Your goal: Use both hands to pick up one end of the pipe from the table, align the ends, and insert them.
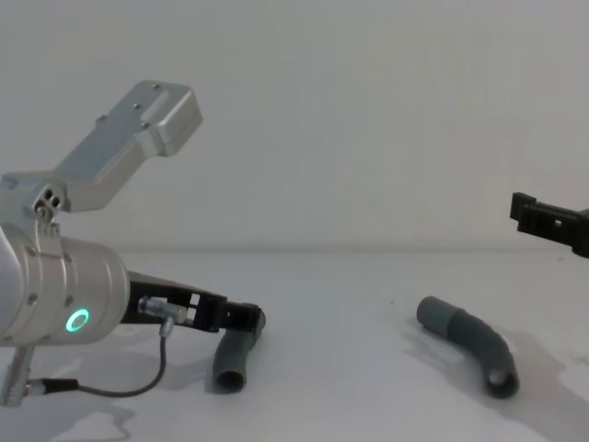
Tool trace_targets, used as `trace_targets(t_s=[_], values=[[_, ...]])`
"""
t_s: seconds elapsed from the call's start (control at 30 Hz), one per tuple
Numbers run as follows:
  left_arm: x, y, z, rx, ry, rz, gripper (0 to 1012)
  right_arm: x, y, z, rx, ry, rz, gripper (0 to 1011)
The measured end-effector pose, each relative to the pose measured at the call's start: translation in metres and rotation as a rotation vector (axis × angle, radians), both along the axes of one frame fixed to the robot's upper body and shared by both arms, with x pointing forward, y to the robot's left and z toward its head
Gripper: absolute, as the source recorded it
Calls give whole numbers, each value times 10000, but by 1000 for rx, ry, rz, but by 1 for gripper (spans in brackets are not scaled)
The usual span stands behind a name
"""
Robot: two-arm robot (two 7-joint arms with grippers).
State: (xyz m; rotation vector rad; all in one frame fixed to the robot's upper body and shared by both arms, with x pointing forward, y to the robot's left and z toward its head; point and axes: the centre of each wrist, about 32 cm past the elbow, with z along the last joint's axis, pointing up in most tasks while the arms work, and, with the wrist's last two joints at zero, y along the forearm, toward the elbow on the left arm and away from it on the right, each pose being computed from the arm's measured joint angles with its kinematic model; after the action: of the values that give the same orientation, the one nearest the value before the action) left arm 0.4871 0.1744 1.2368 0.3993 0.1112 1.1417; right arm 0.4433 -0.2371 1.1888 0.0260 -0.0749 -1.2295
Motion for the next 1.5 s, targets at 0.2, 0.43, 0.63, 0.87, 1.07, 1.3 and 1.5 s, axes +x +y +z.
trace_targets(t_s=[0.2,0.43,0.63,0.87,1.07,1.3,1.5], values=[[25,-29,-15,-1,15,0,1001,0,0,0,0,0,0,1001],[58,-62,-23,-2,27,-1,1001,0,0,0,0,0,0,1001],[91,-88,-39,-4,38,-2,1001,0,0,0,0,0,0,1001],[118,-116,-58,-8,53,-1,1001,0,0,0,0,0,0,1001],[130,-137,-76,-11,71,3,1001,0,0,0,0,0,0,1001],[135,-151,-94,-13,85,8,1001,0,0,0,0,0,0,1001],[138,-160,-103,-14,92,12,900,0,0,0,0,0,0,1001]])
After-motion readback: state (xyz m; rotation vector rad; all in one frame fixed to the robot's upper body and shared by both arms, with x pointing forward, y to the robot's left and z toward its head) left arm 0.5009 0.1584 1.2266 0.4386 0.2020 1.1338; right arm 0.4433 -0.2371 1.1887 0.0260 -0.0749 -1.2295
